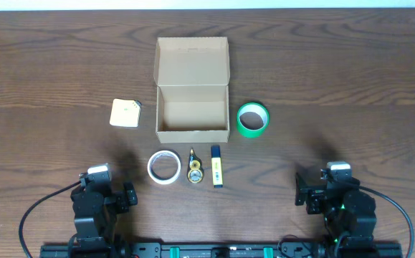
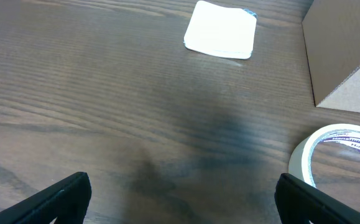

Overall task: Pack container
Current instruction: 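Reach the right gripper to the green tape roll and grasp it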

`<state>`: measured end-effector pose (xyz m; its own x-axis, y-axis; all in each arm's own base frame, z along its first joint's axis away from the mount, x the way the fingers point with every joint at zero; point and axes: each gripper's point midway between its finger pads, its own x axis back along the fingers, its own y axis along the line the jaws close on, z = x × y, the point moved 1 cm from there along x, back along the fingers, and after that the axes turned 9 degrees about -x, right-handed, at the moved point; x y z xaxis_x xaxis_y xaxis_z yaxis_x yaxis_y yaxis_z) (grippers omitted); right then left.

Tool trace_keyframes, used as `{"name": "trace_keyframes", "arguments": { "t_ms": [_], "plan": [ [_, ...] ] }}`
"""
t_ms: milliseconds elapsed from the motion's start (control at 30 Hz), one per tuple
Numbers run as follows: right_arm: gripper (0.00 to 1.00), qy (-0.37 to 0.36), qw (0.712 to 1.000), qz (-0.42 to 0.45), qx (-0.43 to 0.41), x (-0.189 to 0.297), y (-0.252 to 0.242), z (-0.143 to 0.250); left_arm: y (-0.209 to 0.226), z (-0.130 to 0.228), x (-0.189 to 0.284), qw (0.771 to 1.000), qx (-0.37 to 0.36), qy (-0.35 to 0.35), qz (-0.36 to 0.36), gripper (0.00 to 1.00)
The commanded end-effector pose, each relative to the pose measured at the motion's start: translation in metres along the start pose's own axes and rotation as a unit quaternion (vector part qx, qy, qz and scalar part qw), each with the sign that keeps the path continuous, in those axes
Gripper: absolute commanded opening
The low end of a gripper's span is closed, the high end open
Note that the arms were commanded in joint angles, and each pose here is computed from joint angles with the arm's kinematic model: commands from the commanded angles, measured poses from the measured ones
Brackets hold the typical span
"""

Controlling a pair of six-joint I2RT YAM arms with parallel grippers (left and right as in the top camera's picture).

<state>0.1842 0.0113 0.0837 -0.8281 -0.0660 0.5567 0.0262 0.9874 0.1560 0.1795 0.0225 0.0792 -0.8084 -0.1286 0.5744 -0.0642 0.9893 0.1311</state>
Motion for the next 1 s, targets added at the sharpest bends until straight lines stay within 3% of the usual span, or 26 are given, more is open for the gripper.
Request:
{"name": "trace_keyframes", "arguments": {
  "t_ms": [0,967],
  "plan": [
    [0.99,-0.001,1.000,0.007,-0.005,-0.0013,-0.0031,0.0017,0.0015,0.0036,-0.0021,1.000,-0.004,0.003,-0.006,0.95],
    [0.99,0.012,1.000,0.003,-0.010,0.0037,0.0001,-0.0053,0.0016,0.0036,-0.0021,1.000,-0.004,0.003,-0.007,0.96]
  ]
}}
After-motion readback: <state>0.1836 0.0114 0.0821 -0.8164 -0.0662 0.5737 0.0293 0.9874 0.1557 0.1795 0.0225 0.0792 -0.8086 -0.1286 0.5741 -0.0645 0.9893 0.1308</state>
